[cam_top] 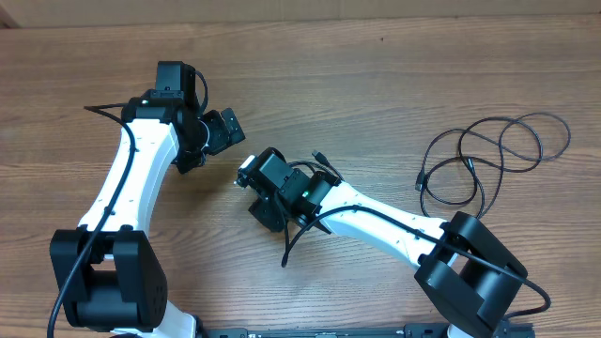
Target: Untangle cables
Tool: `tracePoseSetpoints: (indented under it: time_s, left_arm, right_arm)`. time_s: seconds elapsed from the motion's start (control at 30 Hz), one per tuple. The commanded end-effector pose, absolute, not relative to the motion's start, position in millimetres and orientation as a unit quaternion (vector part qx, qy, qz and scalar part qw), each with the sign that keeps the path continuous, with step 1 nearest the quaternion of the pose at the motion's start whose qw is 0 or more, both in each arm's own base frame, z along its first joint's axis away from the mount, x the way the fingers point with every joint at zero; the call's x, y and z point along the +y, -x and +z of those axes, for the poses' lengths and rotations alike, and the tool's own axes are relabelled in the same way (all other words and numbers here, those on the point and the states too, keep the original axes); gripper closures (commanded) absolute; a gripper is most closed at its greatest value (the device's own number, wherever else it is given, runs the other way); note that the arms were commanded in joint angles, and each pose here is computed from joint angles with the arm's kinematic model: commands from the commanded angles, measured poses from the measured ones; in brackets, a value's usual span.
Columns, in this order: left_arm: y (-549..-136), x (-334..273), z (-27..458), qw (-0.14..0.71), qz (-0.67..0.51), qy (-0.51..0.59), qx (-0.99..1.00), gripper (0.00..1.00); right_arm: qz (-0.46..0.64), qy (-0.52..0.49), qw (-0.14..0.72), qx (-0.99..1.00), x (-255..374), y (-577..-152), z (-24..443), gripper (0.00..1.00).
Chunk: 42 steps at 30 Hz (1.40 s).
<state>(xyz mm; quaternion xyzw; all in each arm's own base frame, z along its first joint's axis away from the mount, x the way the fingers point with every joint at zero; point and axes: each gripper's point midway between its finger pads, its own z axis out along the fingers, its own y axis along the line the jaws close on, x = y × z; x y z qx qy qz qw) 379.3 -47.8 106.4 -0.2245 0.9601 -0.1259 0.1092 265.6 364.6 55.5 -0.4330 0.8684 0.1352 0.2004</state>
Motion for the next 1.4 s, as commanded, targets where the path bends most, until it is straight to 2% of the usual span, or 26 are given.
tracePoseSetpoints:
  time_s: [0.0, 0.13, 0.33, 0.63, 0.73, 1.37]
  left_arm:
    - [-377.6, -46.9, 100.4, 0.102, -0.120, 0.231, 0.960, 0.01]
    - [-377.6, -46.9, 100.4, 0.102, -0.120, 0.231, 0.960, 0.00]
    - [-377.6, -46.9, 100.4, 0.102, -0.120, 0.231, 0.960, 0.01]
    - [-377.6, -46.9, 100.4, 0.102, -0.120, 0.231, 0.960, 0.00]
    - [-377.6, -46.9, 100.4, 0.102, -0.120, 0.231, 0.960, 0.00]
    - [-377.6, -46.9, 100.4, 0.102, -0.120, 0.231, 0.960, 0.00]
  right_arm:
    - [0.123, 0.485, 0.189, 0.845, 360.2, -260.6, 47.5, 0.37]
    - [0.119, 0.497, 0.184, 0.839, 358.3, -258.6, 46.2, 0.34]
    - [0.065, 0.543, 0.155, 0.823, 334.1, -254.6, 35.8, 0.43]
    - [0.037, 0.536, 0.141, 0.831, 320.5, -264.4, 18.6, 0.64]
    - [0.037, 0.555, 0.148, 0.818, 323.5, -266.1, 19.3, 0.76]
    - [0.038, 0.618, 0.141, 0.773, 327.2, -262.9, 8.5, 0.77]
